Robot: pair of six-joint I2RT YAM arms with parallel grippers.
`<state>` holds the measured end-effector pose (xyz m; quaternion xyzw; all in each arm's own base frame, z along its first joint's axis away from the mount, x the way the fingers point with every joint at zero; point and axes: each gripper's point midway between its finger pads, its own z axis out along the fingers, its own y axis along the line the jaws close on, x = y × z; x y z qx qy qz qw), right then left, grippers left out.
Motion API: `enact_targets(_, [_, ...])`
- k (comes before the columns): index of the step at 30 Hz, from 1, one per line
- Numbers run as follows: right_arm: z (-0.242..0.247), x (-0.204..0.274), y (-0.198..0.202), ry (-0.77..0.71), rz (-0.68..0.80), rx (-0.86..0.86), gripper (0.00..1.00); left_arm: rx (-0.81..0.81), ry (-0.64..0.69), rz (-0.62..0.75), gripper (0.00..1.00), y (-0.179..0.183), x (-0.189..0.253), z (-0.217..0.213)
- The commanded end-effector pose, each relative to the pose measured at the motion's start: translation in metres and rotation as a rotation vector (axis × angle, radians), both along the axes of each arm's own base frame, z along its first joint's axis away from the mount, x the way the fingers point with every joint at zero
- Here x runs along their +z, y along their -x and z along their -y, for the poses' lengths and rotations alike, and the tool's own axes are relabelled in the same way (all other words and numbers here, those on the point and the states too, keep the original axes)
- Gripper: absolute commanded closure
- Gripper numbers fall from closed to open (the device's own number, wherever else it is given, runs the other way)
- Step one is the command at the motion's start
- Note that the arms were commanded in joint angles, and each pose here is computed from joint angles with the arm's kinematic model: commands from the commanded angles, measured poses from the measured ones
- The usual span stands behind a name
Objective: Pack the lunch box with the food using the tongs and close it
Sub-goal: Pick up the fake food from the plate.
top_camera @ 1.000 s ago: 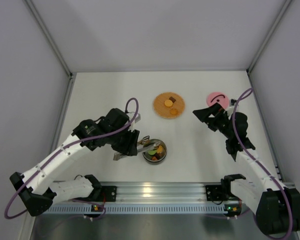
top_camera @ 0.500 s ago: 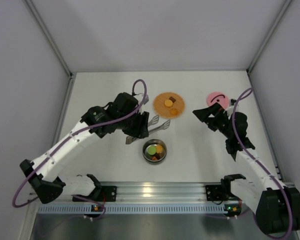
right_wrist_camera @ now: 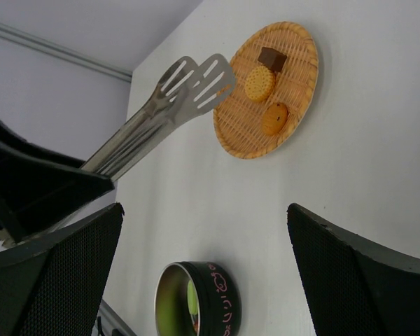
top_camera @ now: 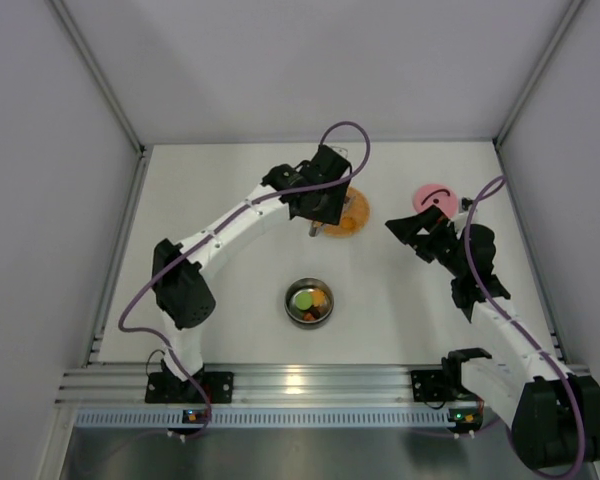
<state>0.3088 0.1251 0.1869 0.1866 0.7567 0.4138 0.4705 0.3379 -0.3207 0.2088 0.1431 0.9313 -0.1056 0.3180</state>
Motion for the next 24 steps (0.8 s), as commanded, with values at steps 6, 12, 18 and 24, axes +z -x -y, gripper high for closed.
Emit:
enact_targets(6, [-0.001, 0.026, -0.003, -0.003, 0.093, 0.006, 0.01, 0.076, -0.04, 0.051, 0.46, -0.043, -0.019, 0.006])
enact_targets(12, [0.0, 0.028, -0.003, -0.004, 0.099, 0.006, 0.01, 0.049, -0.059, 0.021, 0.46, -0.045, -0.039, 0.008])
enact_targets(18, [-0.001, 0.027, -0.002, -0.006, 0.097, 0.009, 0.01, 0.033, -0.06, 0.021, 0.45, -0.047, -0.047, 0.009])
enact_targets(24, [-0.001, 0.026, -0.002, -0.004, 0.098, 0.008, 0.0, 0.03, -0.055, 0.004, 0.46, -0.05, -0.055, 0.011])
